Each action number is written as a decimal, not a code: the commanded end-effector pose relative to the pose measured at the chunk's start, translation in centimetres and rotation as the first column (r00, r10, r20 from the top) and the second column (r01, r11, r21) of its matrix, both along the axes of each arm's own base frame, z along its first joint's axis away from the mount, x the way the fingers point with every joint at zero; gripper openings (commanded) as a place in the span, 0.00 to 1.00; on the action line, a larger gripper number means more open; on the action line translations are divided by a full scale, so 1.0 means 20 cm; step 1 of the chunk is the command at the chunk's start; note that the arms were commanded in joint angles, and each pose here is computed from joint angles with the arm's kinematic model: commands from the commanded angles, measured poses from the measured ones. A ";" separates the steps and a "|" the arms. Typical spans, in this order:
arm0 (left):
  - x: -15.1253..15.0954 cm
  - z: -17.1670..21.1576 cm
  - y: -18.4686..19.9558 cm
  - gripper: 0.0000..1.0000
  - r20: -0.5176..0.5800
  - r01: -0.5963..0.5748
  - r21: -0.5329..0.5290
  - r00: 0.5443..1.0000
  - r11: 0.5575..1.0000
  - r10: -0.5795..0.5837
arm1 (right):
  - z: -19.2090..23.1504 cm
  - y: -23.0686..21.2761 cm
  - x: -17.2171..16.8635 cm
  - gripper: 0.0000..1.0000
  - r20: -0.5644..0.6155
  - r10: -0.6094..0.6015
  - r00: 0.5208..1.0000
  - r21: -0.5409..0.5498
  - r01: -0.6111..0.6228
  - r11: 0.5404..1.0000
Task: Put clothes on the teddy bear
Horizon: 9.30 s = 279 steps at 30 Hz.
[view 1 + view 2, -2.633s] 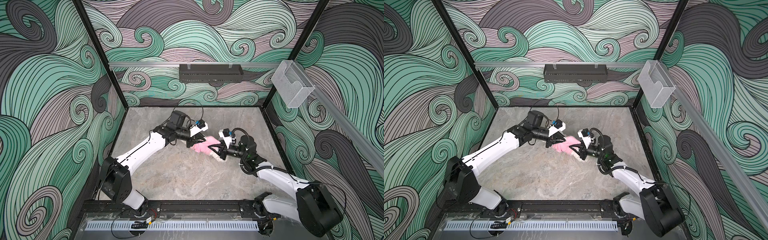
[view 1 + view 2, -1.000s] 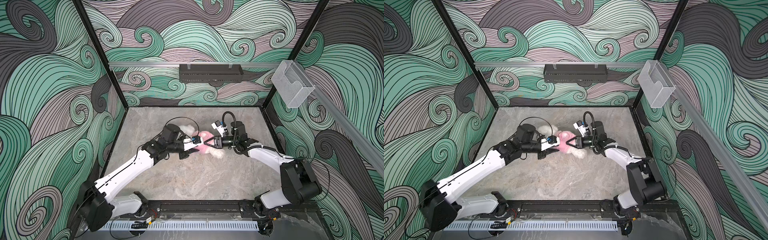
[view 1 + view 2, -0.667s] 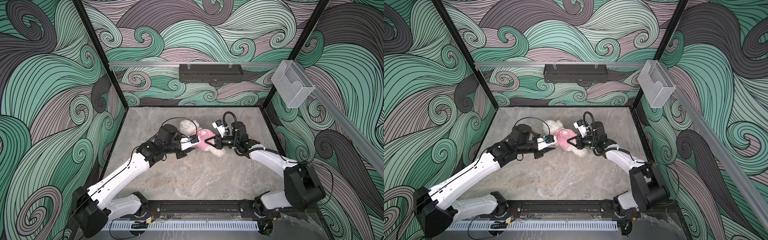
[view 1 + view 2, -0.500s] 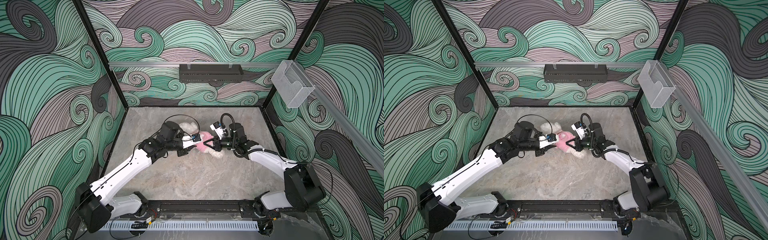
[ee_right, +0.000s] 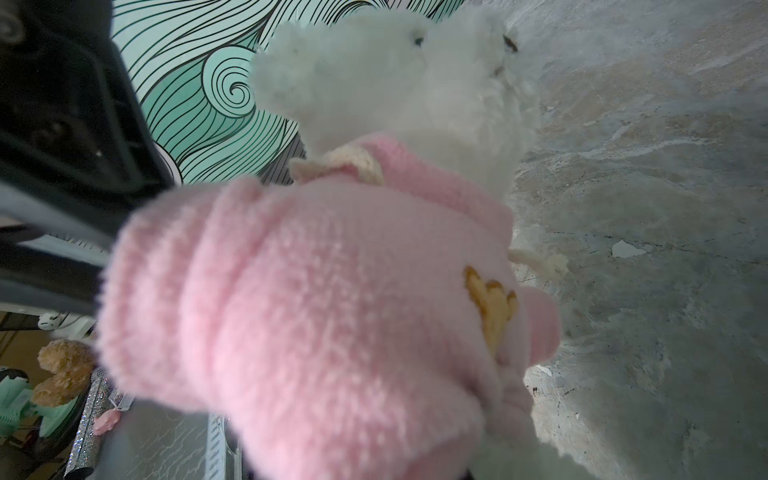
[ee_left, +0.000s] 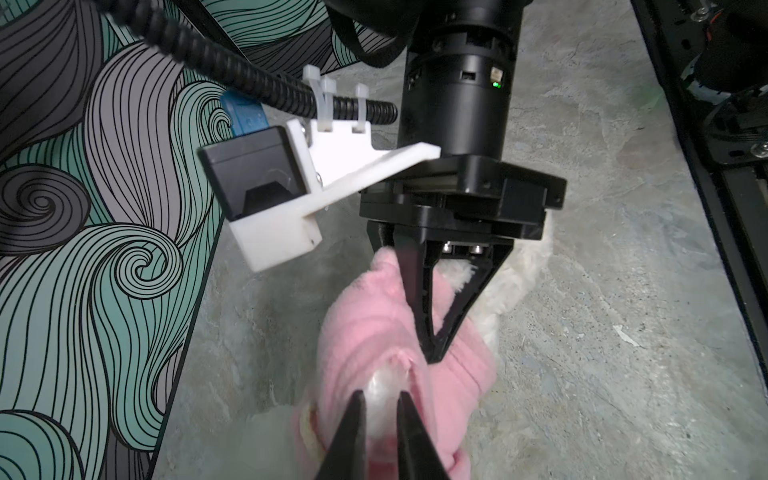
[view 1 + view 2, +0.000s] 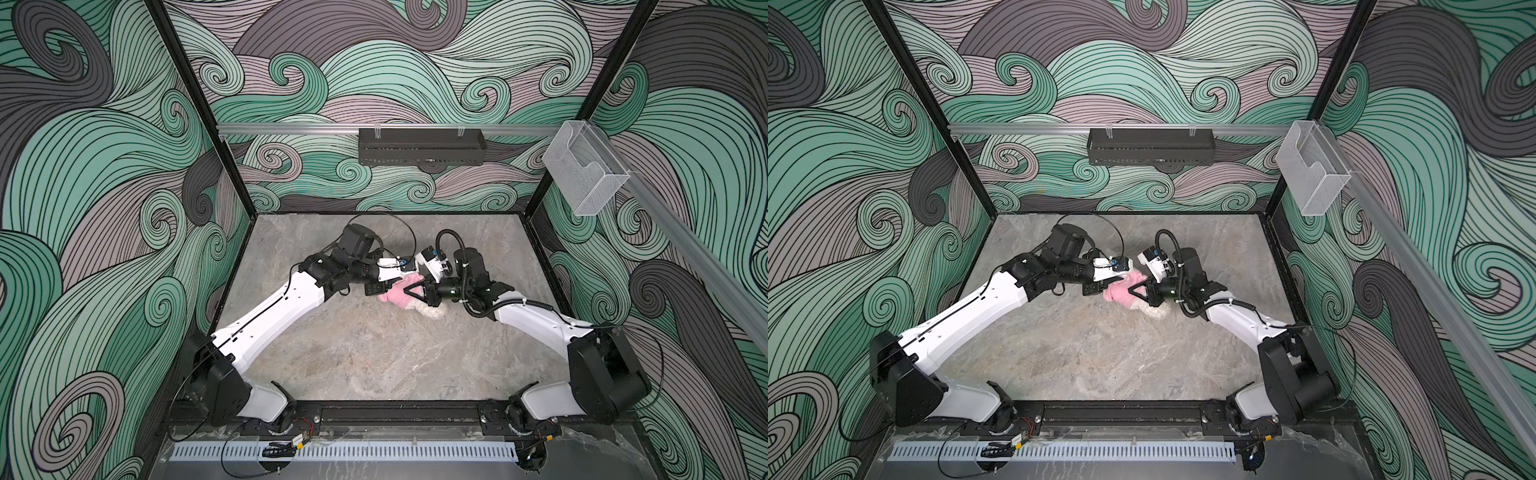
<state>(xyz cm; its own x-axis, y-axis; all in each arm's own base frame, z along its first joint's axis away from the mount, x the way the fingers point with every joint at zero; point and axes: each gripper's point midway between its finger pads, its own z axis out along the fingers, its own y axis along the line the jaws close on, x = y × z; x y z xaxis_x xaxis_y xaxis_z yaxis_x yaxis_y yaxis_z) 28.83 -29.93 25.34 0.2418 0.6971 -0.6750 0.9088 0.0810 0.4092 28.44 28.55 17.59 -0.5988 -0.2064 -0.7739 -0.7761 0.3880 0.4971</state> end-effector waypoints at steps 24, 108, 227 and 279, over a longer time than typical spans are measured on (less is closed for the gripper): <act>0.08 -0.13 -0.05 0.33 -0.076 0.012 0.091 0.997 0.996 -0.005 | 0.31 0.07 -0.05 0.00 0.197 0.086 0.977 0.161 -0.119 0.980; -0.08 0.12 0.00 0.20 0.063 -0.044 -0.067 0.997 0.997 0.048 | 0.25 0.01 -0.12 0.00 0.193 0.144 0.971 0.104 -0.166 0.981; 0.04 0.12 0.05 0.00 -0.399 -0.335 -0.295 0.894 0.895 0.203 | 0.36 -0.08 -0.04 0.34 0.288 -0.026 0.957 0.140 -0.015 0.990; -0.01 0.27 0.08 0.00 -0.522 -0.429 -0.356 0.828 0.830 0.204 | 0.27 -0.02 -0.04 0.99 0.296 -0.154 0.943 0.311 0.058 0.949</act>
<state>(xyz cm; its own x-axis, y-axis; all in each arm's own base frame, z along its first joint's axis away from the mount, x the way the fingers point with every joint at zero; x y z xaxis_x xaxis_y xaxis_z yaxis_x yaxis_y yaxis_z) 28.77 -27.62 27.27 -0.4067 0.3319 -0.8511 0.8360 0.5109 -0.2003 28.10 26.41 18.86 -0.4040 0.0375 -0.9140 -0.8030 0.4639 0.3740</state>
